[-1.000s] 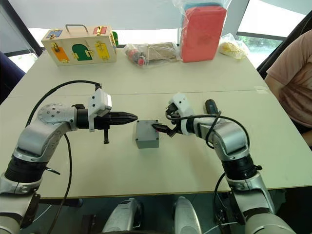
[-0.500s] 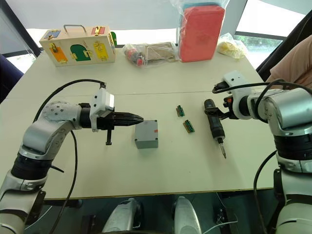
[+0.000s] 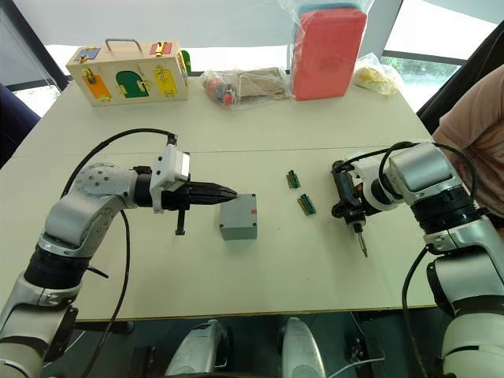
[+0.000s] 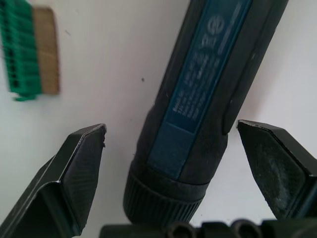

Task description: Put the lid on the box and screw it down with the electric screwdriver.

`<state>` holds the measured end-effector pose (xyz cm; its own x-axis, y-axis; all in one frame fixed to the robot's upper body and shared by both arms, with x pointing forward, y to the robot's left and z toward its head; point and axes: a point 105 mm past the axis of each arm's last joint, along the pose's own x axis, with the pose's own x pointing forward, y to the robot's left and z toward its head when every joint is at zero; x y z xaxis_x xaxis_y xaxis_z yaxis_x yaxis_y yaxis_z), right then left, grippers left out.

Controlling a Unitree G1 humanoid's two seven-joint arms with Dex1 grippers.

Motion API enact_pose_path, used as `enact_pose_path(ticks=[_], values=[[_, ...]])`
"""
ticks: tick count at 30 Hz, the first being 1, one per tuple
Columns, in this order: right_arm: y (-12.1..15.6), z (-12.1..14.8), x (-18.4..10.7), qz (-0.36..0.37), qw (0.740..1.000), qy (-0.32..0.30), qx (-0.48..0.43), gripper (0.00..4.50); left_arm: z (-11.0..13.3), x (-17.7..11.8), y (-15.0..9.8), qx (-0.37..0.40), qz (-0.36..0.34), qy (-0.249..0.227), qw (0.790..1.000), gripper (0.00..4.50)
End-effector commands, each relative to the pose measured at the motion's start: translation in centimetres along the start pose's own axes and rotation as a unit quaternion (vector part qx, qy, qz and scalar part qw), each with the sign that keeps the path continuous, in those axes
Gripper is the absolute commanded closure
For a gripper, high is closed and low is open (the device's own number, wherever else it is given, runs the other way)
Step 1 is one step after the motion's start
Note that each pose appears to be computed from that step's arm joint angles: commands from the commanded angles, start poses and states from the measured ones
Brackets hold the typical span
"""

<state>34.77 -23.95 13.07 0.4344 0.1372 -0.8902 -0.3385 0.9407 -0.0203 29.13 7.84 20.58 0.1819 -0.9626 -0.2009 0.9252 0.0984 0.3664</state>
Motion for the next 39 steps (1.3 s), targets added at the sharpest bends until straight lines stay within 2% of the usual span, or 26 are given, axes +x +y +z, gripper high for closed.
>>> enact_pose_path(ticks=[1, 4, 7, 9, 13, 15, 16, 18, 19, 20, 21, 22, 23, 25, 26, 30, 33, 39], values=[[-0.1, 0.6, 0.6, -0.004, 1.000, 0.000, -0.009, 0.28, 1.2, -0.4, 0.1, 0.023, 0.014, -0.010, 1.000, 4.50], [-0.2, 0.9, 0.8, -0.003, 1.000, 0.000, -0.012, 1.05, 1.2, -0.4, 0.1, 0.023, 0.021, -0.009, 0.999, 4.50], [-0.2, 1.2, 0.7, -0.001, 1.000, 0.000, -0.009, 2.12, 1.2, -0.5, 0.2, 0.023, 0.024, -0.008, 0.999, 4.50], [-0.2, 1.4, 0.6, 0.000, 1.000, -0.002, -0.008, 2.60, 1.2, -0.5, 0.2, 0.022, 0.026, -0.006, 0.999, 4.50], [-0.3, 2.8, -0.7, 0.003, 0.999, -0.037, -0.005, 2.60, 0.8, -0.9, 0.4, 0.018, 0.032, 0.002, 0.999, 4.50], [-0.1, 4.3, -2.1, 0.005, 0.996, -0.083, -0.020, 2.60, 0.3, -1.1, 0.5, 0.017, 0.037, 0.010, 0.999, 4.50], [0.6, 5.9, -3.4, 0.015, 0.989, -0.137, -0.047, 2.60, 0.0, -1.2, 0.6, 0.014, 0.040, 0.015, 0.999, 4.50], [3.5, 8.9, -6.6, 0.064, 0.959, -0.257, -0.098, 2.60, -0.8, -1.5, 0.6, 0.009, 0.043, 0.025, 0.999, 4.50], [4.6, 9.6, -7.7, 0.086, 0.945, -0.296, -0.113, 2.60, -1.0, -1.5, 0.6, 0.007, 0.043, 0.028, 0.999, 4.50], [7.3, 11.0, -9.8, 0.145, 0.901, -0.385, -0.140, 2.60, -1.2, -1.5, 0.6, 0.004, 0.043, 0.029, 0.999, 4.50], [8.7, 11.5, -11.5, 0.181, 0.864, -0.445, -0.151, 2.60, -1.4, -1.5, 0.6, 0.002, 0.043, 0.028, 0.999, 4.50], [10.5, 11.8, -13.3, 0.217, 0.817, -0.509, -0.163, 2.60, -1.5, -1.4, 0.7, 0.002, 0.046, 0.027, 0.999, 4.50], [11.5, 11.6, -14.5, 0.236, 0.784, -0.549, -0.167, 2.60, -1.6, -1.4, 0.8, 0.003, 0.048, 0.027, 0.998, 4.50], [12.7, 11.4, -15.4, 0.251, 0.746, -0.598, -0.153, 2.60, -1.7, -1.2, 0.8, -0.001, 0.046, 0.026, 0.999, 4.50], [12.9, 11.3, -15.5, 0.252, 0.739, -0.607, -0.147, 2.60, -1.7, -1.2, 0.8, -0.002, 0.045, 0.025, 0.999, 4.50], [15.7, 10.2, -15.1, 0.256, 0.663, -0.685, -0.159, 2.60, -2.9, -1.0, 0.6, -0.005, 0.040, 0.044, 0.998, 4.50], [17.1, 9.7, -13.5, 0.252, 0.648, -0.702, -0.156, 2.60, -3.8, -0.8, 0.5, -0.010, 0.038, 0.055, 0.998, 4.50], [18.4, 9.2, -10.5, 0.230, 0.648, -0.711, -0.147, 2.60, -5.0, 0.3, 0.4, -0.018, 0.036, 0.064, 0.997, 4.50]])
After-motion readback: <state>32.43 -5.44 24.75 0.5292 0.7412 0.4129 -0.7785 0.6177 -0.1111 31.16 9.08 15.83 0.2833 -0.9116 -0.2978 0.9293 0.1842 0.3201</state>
